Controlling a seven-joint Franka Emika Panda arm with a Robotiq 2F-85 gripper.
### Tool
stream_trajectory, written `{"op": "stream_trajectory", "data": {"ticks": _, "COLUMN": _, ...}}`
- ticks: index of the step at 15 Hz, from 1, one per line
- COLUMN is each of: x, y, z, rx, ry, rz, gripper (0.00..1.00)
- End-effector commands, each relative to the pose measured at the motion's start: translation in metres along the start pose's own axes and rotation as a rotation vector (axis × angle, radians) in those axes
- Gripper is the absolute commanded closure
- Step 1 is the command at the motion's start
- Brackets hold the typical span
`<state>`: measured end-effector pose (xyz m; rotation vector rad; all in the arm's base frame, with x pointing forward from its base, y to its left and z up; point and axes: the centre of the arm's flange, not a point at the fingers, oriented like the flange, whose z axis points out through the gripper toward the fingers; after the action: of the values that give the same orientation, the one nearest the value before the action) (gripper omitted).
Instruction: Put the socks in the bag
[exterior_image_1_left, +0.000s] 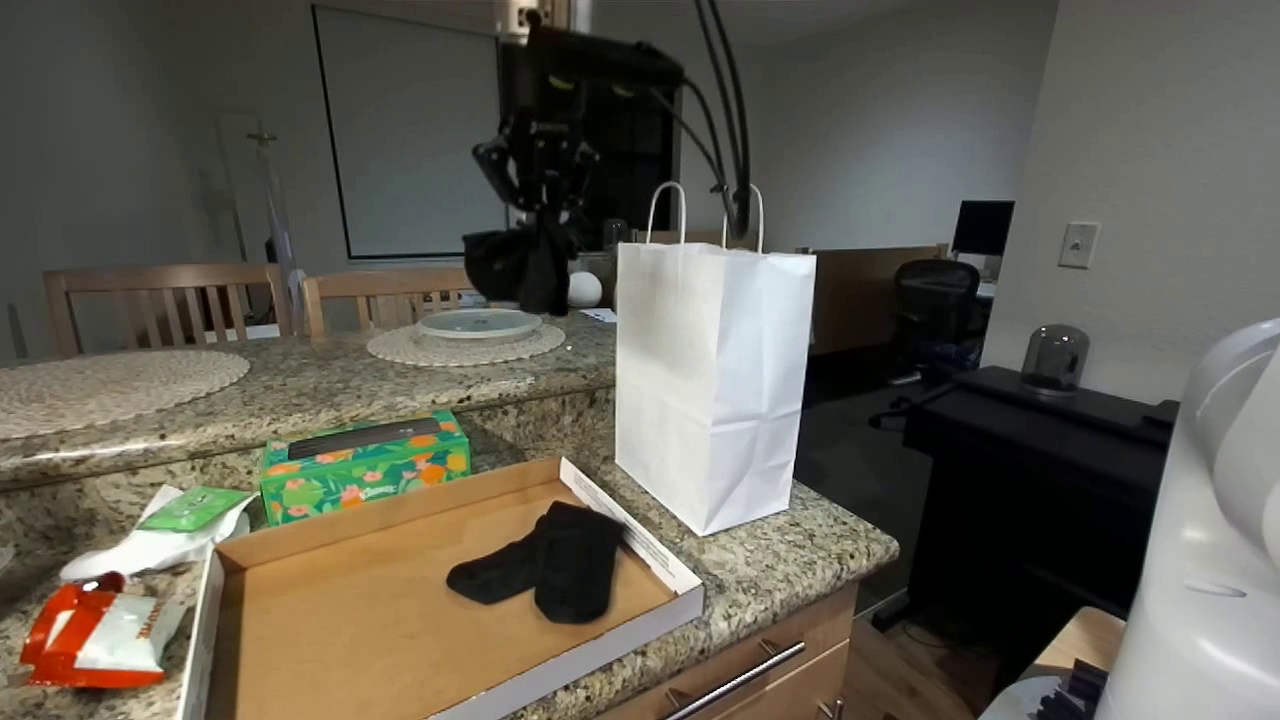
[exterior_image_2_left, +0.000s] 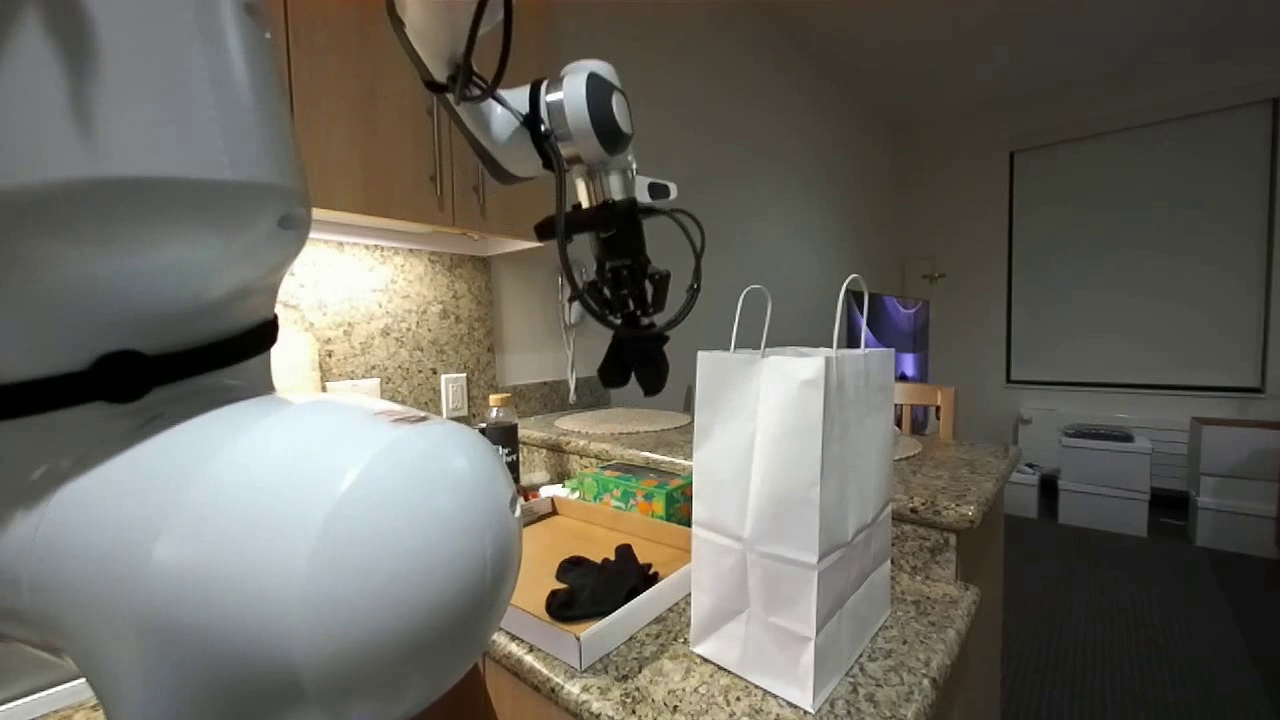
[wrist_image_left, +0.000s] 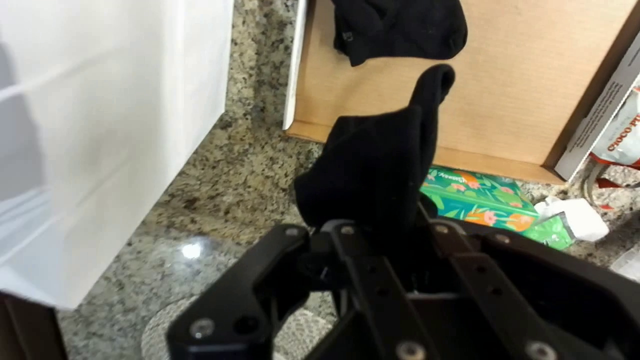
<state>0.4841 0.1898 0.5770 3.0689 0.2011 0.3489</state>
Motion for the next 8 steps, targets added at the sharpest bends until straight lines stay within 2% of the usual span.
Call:
{"op": "stream_trajectory", "data": {"ticks": 1, "x": -0.010, "y": 0.056, "z": -0.086, "rx": -0.016, "ry": 0.041, "rz": -0.027, "gripper": 0.91}}
{"op": "stream_trajectory", "data": {"ticks": 5, "x": -0.024, "y": 0.133, "z": -0.177, "rx": 0.015, "ry": 0.148, "rz": 0.037, "gripper": 0.91}}
{"op": "stream_trajectory", "data": {"ticks": 8, "x": -0.033, "y": 0.209, "z": -0.227, "rx": 0.043, "ry": 0.204, "rz": 0.110, "gripper": 0.91}}
